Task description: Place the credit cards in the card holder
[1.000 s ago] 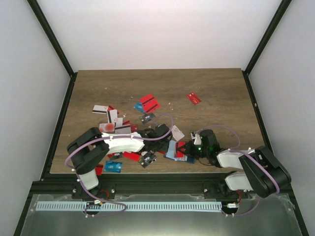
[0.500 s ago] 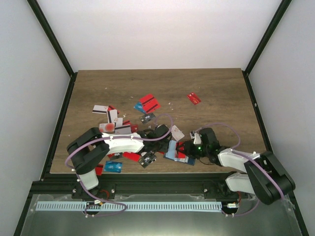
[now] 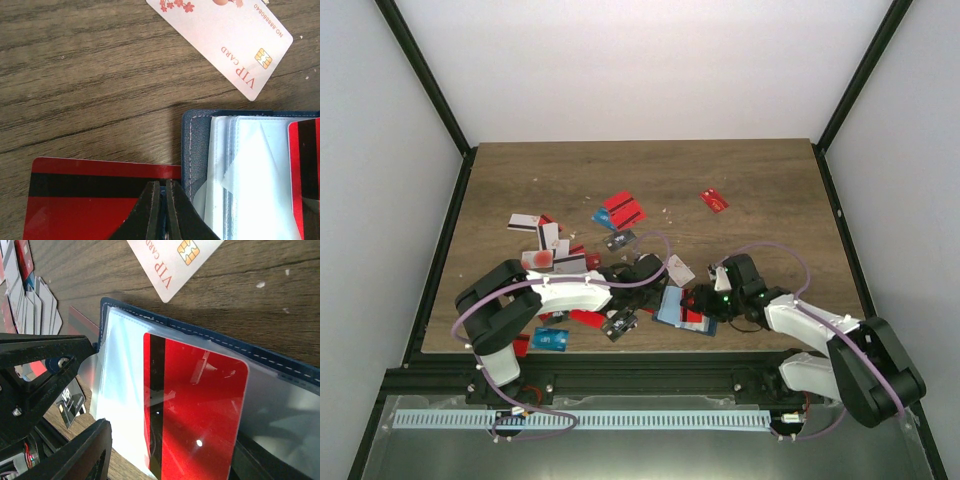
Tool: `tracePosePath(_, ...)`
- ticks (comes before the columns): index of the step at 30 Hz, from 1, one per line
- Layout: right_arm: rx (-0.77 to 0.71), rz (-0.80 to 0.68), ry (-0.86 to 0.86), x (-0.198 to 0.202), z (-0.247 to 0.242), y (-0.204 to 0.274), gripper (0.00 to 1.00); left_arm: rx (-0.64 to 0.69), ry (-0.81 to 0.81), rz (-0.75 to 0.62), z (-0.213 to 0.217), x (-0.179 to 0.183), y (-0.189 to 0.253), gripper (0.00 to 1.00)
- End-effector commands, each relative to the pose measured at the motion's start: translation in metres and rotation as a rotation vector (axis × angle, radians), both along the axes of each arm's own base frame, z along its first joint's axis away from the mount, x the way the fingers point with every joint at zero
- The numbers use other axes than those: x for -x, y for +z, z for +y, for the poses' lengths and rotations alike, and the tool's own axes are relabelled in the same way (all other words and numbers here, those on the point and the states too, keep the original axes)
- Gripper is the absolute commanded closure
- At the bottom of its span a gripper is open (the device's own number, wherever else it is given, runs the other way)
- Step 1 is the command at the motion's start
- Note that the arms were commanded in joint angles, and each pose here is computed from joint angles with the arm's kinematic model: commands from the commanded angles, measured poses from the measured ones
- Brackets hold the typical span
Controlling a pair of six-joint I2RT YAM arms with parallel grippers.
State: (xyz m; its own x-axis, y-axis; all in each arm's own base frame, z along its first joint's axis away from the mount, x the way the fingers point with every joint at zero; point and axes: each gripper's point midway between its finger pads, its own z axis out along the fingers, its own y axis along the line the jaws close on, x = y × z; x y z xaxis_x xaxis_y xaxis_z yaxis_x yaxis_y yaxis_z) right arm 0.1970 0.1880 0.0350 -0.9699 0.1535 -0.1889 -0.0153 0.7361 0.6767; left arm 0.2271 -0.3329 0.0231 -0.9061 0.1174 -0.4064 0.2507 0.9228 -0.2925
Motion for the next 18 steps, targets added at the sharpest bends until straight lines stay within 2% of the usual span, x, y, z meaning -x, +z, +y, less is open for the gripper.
tracePosePath(1, 0.092, 0.064, -0.001, 0.013, -0.014, -0.015, 0.43, -0.046, 0.009, 0.021, 0.013, 0.007, -0.012, 0.96)
tracePosePath(11, 0.023, 0.106, 0.015, 0.014, 0.004, -0.015, 0.46, -0.041, 0.003, 0.029, 0.012, 0.009, -0.016, 0.96)
tracePosePath(18, 0.06, 0.18, 0.004, 0.024, 0.017, -0.023, 0.43, -0.025, 0.004, 0.04, 0.011, 0.011, -0.017, 0.96)
